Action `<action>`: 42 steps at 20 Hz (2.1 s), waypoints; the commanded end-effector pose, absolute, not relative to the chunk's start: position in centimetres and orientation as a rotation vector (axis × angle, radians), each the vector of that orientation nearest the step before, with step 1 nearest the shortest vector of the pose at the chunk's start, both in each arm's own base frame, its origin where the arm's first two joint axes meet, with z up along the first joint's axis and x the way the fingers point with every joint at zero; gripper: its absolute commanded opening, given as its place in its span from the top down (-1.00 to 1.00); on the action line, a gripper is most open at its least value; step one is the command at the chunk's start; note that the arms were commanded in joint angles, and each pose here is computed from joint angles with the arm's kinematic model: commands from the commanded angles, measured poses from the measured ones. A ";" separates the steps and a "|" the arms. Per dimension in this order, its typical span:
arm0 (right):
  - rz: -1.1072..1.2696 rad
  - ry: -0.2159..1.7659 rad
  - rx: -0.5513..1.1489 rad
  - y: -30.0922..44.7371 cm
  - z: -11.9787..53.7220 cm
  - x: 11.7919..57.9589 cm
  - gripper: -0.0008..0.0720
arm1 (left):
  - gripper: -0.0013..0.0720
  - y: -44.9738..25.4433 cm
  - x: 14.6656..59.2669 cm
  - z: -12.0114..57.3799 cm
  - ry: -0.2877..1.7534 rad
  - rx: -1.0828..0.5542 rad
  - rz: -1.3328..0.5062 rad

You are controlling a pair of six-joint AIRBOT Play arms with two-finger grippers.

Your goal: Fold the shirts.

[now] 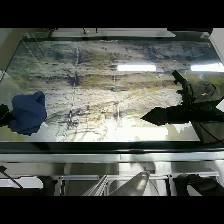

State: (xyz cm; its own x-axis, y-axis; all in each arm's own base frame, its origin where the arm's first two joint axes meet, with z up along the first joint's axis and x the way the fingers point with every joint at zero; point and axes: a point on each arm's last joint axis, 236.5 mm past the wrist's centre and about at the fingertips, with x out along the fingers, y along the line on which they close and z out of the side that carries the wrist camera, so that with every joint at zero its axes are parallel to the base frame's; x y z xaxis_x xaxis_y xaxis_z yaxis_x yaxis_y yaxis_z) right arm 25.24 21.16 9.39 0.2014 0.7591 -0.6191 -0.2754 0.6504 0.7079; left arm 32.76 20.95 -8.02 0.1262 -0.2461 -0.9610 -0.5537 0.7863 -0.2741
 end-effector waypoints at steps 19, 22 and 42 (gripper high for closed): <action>0.762 1.147 0.506 21.2 9.4 25.5 0.94 | 0.91 -23.9 37.1 24.7 0.863 -0.271 -0.953; 0.765 1.152 0.505 21.2 9.4 25.3 0.94 | 0.91 -26.7 36.5 25.1 0.839 -0.268 -1.002; 0.324 1.173 0.649 7.4 2.0 33.0 -0.67 | -0.98 -15.0 26.8 2.9 1.580 -0.405 -0.610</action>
